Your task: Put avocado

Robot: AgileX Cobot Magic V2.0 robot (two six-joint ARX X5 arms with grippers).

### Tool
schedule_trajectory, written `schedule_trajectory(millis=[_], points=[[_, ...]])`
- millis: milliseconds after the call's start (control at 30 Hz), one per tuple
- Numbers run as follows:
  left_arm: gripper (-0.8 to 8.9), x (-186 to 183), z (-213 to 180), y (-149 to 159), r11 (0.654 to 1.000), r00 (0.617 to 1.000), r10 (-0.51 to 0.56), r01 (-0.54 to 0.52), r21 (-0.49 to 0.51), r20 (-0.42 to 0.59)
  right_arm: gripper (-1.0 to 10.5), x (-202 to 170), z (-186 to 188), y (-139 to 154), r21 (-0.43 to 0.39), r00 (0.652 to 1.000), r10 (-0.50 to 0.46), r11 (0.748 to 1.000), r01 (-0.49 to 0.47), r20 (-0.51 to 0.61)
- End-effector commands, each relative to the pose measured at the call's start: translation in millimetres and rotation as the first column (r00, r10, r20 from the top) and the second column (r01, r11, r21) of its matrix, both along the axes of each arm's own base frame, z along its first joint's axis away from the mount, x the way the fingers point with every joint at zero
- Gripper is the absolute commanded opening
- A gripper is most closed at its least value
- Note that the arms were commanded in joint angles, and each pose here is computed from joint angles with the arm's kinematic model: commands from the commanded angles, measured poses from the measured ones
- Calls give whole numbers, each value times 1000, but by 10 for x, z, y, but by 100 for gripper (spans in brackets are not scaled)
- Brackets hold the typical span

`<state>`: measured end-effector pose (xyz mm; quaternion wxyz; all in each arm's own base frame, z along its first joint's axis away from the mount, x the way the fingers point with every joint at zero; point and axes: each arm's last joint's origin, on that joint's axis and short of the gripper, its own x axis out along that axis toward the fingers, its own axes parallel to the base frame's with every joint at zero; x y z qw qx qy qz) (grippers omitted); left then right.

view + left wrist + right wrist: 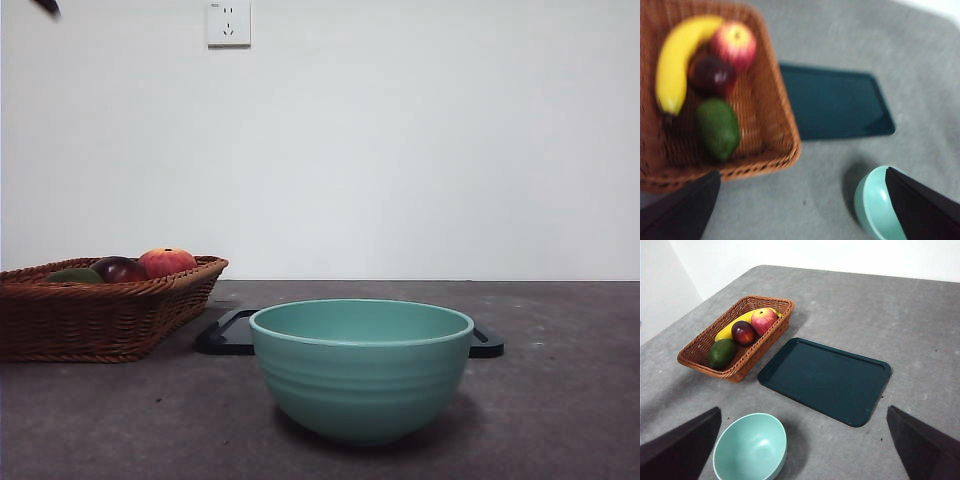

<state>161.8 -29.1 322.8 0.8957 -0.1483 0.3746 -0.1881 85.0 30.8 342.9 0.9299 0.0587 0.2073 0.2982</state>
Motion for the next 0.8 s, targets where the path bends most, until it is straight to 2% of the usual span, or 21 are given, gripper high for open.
schedule_trajectory(millis=[33,267,567,800], points=[[531,245,-58,-21,999,996,16,-12,43,-84,658,-11,58,3,14,1000,3,1000,-4,16],[531,823,-283,-54,983,972,78,-37,181,-223,658,-11,58,3,15,1000,3,1000,-4,15],[531,1433,-652,-159,974,925,73,15,228,-373,658,-11,57,3,22,1000,0,1000,0,9],[530,1659,-927,-255,958,901,94,34,286,-423,658,-11,57,3,22,1000,0,1000,0,8]])
